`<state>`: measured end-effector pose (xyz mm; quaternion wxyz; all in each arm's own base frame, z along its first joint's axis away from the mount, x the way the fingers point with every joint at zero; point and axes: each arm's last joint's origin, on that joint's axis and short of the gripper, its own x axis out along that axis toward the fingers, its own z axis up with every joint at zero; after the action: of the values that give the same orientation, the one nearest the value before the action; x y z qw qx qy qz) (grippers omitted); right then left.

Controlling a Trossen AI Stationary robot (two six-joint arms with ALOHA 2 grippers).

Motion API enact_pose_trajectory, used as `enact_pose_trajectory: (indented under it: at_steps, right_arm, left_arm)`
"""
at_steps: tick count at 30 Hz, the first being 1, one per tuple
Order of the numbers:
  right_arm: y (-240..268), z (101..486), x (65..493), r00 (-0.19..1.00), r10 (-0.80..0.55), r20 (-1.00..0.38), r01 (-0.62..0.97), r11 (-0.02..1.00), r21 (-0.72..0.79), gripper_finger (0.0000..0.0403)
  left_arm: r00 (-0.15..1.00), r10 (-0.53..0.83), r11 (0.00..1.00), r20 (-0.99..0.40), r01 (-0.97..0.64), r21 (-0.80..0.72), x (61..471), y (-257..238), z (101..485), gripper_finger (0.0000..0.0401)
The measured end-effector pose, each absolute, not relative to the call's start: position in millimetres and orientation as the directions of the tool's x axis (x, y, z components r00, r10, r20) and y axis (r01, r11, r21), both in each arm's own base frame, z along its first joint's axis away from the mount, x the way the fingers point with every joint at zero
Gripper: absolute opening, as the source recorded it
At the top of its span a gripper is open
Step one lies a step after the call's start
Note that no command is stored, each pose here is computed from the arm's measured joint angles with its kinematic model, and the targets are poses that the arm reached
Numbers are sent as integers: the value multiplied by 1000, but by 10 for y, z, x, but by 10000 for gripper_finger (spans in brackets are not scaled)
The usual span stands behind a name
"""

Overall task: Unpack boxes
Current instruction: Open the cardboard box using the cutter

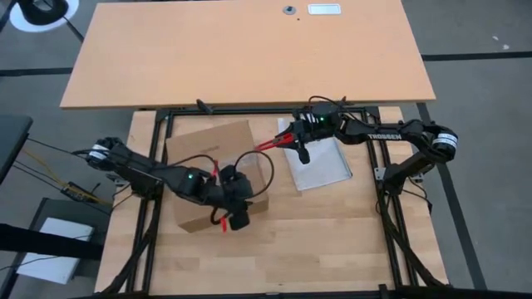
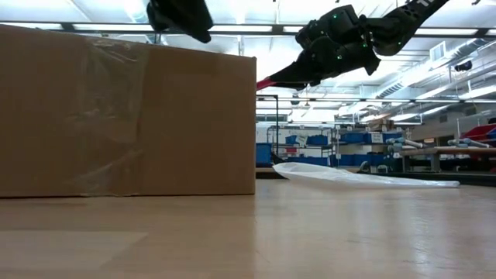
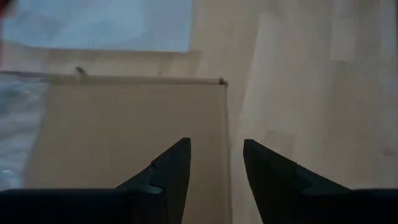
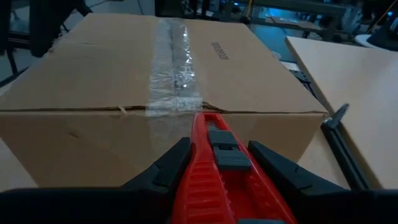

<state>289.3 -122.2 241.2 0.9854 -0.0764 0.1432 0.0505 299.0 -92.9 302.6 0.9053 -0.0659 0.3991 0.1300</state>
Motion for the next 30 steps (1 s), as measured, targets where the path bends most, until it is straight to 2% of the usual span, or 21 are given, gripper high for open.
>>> enact_pose_trajectory:
  at_steps: [4, 10, 12, 15, 17, 30]
  right_arm:
    - [-1222, 2406, 2892, 953, 75, -295, -121, 983, -141, 140]
    - [-1226, 2404, 2890, 952, 72, -297, -118, 983, -140, 140]
    - [-1227, 2404, 2890, 952, 68, -298, -115, 983, -142, 140]
    - [-1225, 2401, 2889, 951, 69, -300, -116, 983, -140, 140]
    - [-1225, 2400, 2889, 951, 67, -301, -114, 983, -142, 140]
    - [-1167, 2525, 2711, 933, 70, -352, -130, 980, -151, 140]
  left_arm:
    - [627, 237, 953, -742, -298, 52, 2987, -926, 2957, 160]
    - [661, 78, 985, -747, -167, -45, 3077, -1028, 2924, 160]
    - [665, 117, 983, -737, -183, -9, 3074, -1025, 2932, 160]
    - [588, 261, 957, -765, -259, 127, 3055, -966, 2812, 160]
    - [562, 302, 944, -770, -289, 159, 3075, -941, 2770, 160]
    - [504, 390, 904, -770, -369, 216, 3147, -868, 2628, 160]
